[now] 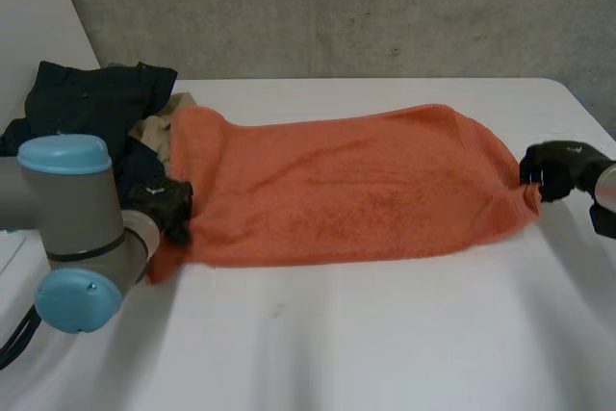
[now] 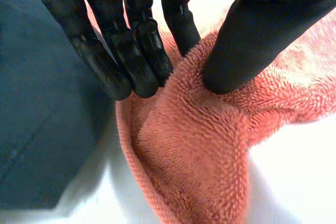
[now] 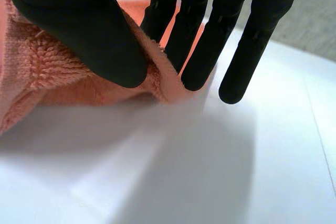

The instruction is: Fold the laundry.

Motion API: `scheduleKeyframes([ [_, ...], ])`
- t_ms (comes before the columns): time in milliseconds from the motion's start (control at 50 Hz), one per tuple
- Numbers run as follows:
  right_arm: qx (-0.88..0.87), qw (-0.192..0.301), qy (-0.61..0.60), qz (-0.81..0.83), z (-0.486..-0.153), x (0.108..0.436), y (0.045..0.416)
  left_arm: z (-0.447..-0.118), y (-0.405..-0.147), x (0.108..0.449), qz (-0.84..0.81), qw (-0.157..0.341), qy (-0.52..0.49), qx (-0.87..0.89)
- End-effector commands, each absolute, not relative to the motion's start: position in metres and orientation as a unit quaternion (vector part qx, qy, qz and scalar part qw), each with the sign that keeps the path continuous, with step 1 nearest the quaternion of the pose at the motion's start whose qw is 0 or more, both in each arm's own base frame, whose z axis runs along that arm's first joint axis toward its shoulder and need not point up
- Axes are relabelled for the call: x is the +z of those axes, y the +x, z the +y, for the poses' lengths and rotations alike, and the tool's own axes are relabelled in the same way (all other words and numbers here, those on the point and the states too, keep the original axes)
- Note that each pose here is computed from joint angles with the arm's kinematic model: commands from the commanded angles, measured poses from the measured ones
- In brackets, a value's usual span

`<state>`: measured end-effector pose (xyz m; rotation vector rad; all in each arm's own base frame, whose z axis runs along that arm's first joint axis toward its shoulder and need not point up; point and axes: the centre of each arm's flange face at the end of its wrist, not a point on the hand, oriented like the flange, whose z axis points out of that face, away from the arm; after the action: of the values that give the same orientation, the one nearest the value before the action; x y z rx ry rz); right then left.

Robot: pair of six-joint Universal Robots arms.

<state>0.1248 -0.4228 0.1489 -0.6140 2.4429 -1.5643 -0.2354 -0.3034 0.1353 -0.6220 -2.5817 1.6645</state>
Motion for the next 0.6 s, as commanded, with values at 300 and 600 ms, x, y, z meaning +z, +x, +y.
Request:
scheduleKeyframes([
  [300,-0.578,0.048,-0.319,0.75,-0.391,0.157,0.138,-0.279,-0.223,0.195,-0.78,0.024,-0.231,0.581],
  [600,-0.573,0.055,-0.414,0.705,-0.362,0.137,0.139,-0.244,-0.197,0.155,-0.797,0.003,-0.324,0.51],
])
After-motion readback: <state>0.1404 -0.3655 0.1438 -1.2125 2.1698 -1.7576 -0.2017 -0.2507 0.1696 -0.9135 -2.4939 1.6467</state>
